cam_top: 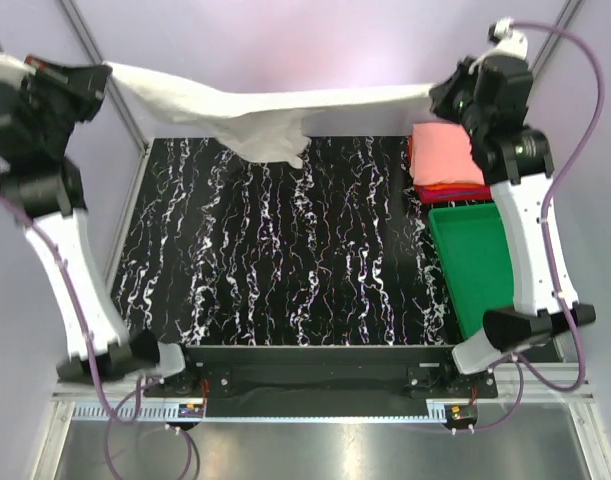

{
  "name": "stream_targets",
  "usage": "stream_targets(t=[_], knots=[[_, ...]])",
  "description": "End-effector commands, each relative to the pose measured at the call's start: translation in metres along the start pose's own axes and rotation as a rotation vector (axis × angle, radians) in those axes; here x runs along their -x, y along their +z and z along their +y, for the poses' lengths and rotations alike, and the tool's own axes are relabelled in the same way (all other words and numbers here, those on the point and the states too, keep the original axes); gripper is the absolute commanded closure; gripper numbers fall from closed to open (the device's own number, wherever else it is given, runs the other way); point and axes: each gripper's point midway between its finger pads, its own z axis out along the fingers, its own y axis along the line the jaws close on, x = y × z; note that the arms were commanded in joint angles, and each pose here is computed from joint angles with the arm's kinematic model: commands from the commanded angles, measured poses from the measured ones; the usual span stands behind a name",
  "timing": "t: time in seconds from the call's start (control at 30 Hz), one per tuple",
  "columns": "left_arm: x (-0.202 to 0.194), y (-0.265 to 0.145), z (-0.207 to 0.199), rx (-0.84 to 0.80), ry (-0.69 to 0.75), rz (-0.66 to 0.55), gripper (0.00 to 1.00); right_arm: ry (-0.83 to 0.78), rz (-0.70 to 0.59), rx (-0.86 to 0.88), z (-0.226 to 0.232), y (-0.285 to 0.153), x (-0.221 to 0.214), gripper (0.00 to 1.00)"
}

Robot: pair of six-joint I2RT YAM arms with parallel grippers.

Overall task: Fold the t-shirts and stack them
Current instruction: Flatten the tshirt out, then fold the tshirt

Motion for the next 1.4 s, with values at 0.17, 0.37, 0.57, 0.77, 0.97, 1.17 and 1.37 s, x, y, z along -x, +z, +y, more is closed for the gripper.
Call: stream_targets(t=[0.17, 0.37, 0.57, 0.77, 0.97, 1.17, 1.37], knots=[[-0.082, -0.115, 0.047, 0.168, 0.150, -0.016, 1.00, 0.054, 0.201, -0.089, -0.056, -0.052, -0.119, 1.00], [-0.202, -0.141, 0.167, 0.432, -0.055, 0.171, 1.00, 0.182, 0.474, -0.104, -0.088, -0.100, -0.247, 1.00], [-0.225, -0.164, 0.219, 0.596, -0.022, 0.155, 1.00, 0.221, 0.709, -0.097, -0.107, -0.124, -0.340, 1.00], [-0.243, -0.180, 0.245, 0.670, -0.031, 0.149, 1.00, 0.242, 0.779, -0.129, -0.118, -0.136, -0.369, 1.00], [-0.229, -0.177, 0.242, 0.669, 0.055, 0.143, 1.00, 0.255, 0.779, -0.125, -0.118, -0.143, -0.370, 1.00], [-0.240, -0.145, 0.236, 0.556, 0.099, 0.259, 1.00, 0.235, 0.784, -0.172, -0.128, -0.141, -0.377, 1.00], [-0.283, -0.109, 0.241, 0.417, 0.092, 0.504, 1.00, 0.208, 0.775, -0.278, -0.148, -0.136, -0.385, 1.00]])
